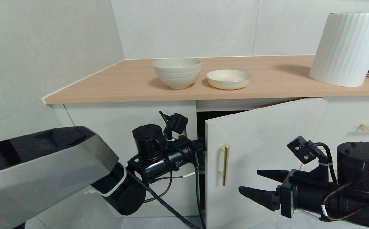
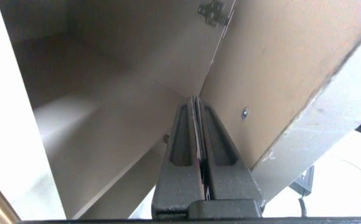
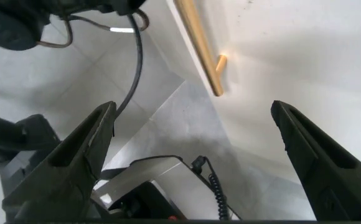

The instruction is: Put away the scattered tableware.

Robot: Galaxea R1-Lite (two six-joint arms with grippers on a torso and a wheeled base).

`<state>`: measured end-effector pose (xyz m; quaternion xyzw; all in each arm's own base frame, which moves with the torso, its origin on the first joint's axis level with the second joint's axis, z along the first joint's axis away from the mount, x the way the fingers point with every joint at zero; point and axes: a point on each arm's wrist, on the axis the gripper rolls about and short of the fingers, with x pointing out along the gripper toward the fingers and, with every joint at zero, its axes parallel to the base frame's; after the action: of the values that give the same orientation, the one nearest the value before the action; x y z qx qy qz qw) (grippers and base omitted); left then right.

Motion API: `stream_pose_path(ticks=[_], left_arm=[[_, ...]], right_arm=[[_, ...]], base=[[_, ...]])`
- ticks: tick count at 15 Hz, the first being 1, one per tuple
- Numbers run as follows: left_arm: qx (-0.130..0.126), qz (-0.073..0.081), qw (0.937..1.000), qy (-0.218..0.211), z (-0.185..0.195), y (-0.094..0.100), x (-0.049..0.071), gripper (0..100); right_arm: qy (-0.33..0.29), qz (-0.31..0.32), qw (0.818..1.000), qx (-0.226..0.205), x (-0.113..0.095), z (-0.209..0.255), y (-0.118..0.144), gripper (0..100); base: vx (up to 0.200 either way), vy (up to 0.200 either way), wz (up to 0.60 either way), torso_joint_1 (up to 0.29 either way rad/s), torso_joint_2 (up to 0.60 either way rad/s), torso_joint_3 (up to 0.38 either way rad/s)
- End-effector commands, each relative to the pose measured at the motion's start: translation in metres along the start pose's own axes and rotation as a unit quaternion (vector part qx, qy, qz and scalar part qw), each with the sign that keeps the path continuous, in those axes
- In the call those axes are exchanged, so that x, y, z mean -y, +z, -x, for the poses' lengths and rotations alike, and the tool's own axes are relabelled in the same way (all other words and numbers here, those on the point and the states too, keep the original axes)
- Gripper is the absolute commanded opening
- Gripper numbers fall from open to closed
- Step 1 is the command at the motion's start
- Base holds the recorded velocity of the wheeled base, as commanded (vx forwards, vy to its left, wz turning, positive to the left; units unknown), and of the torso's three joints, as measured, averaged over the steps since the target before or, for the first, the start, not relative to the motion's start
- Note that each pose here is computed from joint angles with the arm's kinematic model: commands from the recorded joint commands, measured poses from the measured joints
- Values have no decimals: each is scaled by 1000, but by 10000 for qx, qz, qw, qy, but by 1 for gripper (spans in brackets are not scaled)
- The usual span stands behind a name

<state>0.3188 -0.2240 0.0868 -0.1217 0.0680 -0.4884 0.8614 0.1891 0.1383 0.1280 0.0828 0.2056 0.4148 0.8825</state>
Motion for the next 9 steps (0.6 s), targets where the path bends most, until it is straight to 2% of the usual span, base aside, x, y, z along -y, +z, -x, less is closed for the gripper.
stream_pose_path(ticks=[1,3,9], left_arm=[[23,-11,10000,-12,0,2,1,0],[-3,2,10000,-5,1,0,1,0],[-27,9,10000,-38,-2,-2,3,0]], right_arm=[[72,39,10000,36,-5,3,1,100],[81,43,9999,41,-5,3,1,100],[118,48,9999,6,-6,2,0,100]], base=[[0,0,0,0,0,0],[0,0,0,0,0,0],[-200,0,0,1,3,3]])
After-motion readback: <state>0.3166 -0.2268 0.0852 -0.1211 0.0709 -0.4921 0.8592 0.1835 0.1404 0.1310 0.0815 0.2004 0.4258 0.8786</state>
